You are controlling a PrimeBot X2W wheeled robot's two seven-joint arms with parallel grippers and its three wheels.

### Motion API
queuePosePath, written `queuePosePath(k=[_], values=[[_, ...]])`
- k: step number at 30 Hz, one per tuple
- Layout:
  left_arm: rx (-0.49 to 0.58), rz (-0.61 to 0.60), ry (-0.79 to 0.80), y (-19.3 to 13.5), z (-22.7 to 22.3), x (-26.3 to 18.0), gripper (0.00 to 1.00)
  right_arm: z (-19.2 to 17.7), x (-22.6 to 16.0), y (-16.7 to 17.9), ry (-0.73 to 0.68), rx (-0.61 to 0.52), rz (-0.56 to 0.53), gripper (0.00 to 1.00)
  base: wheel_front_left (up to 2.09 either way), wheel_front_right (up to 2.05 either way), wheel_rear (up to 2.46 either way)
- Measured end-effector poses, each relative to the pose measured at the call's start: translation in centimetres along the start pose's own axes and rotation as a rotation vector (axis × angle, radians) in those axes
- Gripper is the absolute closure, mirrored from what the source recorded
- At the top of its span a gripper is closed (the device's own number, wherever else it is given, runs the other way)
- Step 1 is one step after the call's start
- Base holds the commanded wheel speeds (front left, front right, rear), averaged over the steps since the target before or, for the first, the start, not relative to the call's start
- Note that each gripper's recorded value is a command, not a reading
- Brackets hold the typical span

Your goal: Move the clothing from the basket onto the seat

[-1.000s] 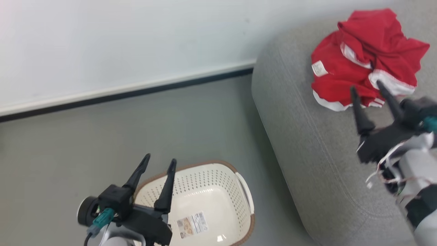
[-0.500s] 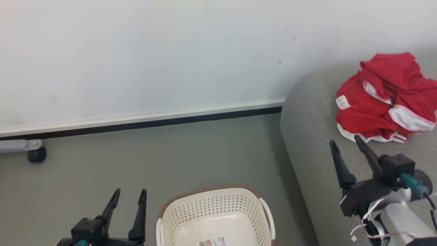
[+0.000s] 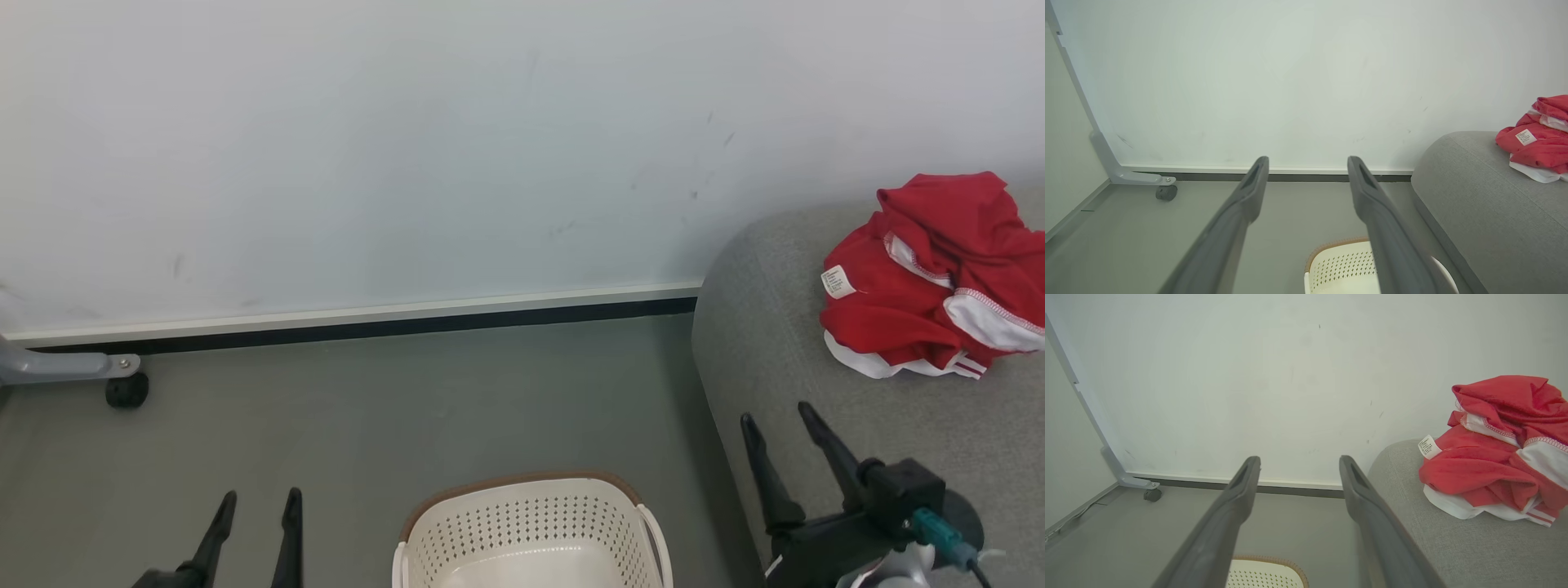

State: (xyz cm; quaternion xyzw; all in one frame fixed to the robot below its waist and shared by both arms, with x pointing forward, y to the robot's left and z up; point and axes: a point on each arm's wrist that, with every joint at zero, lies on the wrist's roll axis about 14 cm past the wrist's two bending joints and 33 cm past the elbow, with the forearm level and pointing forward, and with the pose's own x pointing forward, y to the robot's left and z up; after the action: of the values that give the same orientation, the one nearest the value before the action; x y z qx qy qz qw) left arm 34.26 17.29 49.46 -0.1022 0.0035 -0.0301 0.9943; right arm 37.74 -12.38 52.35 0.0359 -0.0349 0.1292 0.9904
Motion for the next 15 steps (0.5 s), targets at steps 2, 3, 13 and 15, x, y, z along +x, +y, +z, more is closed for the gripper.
queuePosePath(k=[2,3,13,15], values=[[0.014,0.007,0.001,0.3,-0.1,-0.3,0.0,-0.2,-0.6,0.3,0.003,0.009,-0.006,0.0,0.0,0.0,0.0],[0.016,0.009,0.005,0.4,-0.2,-0.5,0.0,-0.3,-0.9,0.3,0.003,0.011,-0.008,0.0,0.0,0.0,0.0],[0.023,0.026,-0.002,0.7,-0.2,-1.0,0.0,-0.6,-3.3,-1.5,0.003,0.031,-0.098,0.0,0.0,0.0,0.0],[0.025,0.033,-0.004,0.9,-0.1,-1.1,0.0,-0.6,-3.6,-1.7,0.001,0.035,-0.109,0.0,0.0,0.0,0.0]])
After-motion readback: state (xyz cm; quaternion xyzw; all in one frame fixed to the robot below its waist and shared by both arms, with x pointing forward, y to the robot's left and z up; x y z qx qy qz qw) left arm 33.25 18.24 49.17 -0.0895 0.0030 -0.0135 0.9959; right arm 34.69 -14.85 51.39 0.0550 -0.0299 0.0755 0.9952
